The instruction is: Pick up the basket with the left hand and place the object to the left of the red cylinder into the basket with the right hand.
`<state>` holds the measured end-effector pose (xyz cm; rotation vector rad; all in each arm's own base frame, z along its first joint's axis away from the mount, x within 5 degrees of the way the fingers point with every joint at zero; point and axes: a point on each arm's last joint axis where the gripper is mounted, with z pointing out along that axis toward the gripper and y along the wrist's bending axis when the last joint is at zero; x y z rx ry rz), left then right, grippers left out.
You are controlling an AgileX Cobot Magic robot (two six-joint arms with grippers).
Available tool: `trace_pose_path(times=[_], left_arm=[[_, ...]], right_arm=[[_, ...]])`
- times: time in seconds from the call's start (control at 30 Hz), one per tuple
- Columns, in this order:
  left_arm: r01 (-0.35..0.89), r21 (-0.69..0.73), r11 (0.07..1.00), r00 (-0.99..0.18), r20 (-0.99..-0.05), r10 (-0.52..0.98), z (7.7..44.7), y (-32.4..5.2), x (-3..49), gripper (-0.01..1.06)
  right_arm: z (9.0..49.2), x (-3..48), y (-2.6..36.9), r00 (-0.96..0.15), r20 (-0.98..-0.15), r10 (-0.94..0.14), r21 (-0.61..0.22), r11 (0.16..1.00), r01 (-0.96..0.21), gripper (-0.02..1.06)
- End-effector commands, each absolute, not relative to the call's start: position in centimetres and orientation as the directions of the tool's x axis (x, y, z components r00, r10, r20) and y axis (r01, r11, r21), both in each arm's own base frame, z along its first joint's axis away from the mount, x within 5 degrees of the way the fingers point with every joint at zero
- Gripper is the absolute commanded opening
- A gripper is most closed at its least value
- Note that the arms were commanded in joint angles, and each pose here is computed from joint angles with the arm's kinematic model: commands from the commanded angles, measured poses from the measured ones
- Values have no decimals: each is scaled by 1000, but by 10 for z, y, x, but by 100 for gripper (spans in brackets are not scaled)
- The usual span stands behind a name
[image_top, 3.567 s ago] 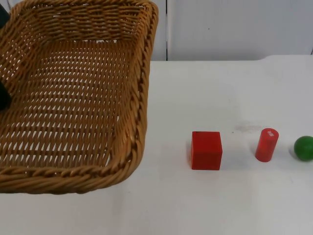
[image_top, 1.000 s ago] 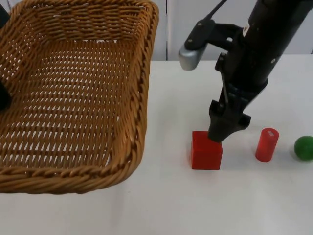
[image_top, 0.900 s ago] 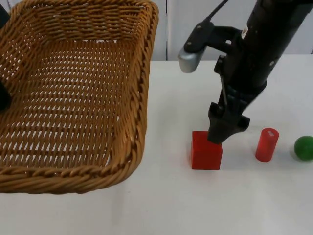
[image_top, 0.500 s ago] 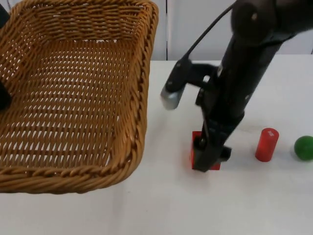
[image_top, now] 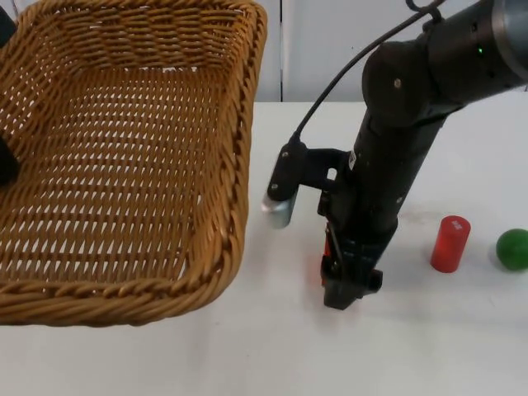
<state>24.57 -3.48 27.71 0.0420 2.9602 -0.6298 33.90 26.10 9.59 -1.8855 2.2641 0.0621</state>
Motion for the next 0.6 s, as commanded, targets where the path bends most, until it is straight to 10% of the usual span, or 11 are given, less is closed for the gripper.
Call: trace_pose_path(times=[0.0, 0.33, 0.57], left_arm=[[49, -435, 899, -992, -125, -7, 282, -38, 244, 0], [43, -437, 899, -992, -123, -13, 281, -38, 245, 0], [41, -437, 899, -992, -122, -14, 281, -38, 245, 0]], right_arm=[[99, 340, 264, -159, -189, -969, -110, 182, -977, 67], [103, 344, 259, -169, -120, -978, -137, 185, -973, 0], [107, 337, 251, -179, -24, -984, -57, 180, -982, 0]])
